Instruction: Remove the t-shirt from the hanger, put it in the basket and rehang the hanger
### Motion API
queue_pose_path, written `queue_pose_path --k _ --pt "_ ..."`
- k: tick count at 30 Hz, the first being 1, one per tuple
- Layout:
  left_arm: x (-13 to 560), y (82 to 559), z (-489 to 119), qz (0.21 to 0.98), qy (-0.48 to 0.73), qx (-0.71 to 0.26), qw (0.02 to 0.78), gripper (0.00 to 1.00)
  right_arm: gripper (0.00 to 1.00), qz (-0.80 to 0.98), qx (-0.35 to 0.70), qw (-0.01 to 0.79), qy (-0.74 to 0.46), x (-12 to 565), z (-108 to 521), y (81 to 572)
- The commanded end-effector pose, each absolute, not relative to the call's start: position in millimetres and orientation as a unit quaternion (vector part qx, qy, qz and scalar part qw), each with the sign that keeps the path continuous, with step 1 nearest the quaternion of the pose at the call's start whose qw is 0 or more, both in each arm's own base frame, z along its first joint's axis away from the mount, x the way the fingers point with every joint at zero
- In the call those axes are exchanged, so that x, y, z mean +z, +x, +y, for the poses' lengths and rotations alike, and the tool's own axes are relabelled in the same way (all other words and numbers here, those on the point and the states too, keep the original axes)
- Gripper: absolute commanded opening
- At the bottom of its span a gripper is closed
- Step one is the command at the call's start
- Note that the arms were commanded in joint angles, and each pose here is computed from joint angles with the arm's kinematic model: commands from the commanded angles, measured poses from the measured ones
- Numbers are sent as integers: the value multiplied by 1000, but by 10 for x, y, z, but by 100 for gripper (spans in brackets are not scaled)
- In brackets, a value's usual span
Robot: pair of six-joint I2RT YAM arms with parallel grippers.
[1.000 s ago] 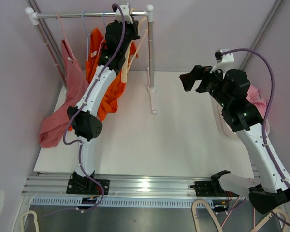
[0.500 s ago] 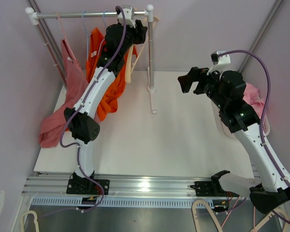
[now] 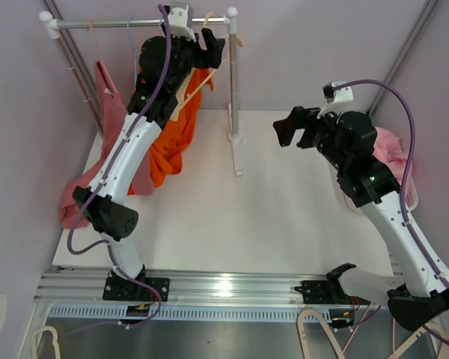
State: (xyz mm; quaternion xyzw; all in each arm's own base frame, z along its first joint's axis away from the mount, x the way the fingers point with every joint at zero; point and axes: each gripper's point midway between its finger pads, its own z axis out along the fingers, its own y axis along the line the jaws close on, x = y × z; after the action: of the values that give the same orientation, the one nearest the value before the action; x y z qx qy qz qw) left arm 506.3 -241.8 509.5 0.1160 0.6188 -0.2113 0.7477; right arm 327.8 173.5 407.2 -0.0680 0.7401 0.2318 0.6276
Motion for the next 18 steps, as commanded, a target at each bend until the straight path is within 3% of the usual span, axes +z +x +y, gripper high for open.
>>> queue_pose_path --k 1,11,18 --pt "5597 4626 -2146 592 85 -202 776 81 100 726 237 643 -60 4192 1702 3206" --pt "5672 4412 -1497 624 26 -131 770 99 99 731 246 633 -64 4190 1714 3130" --pt "5367 4660 -1123 677 -1 -117 726 100 99 728 244 636 -74 4250 1715 3121"
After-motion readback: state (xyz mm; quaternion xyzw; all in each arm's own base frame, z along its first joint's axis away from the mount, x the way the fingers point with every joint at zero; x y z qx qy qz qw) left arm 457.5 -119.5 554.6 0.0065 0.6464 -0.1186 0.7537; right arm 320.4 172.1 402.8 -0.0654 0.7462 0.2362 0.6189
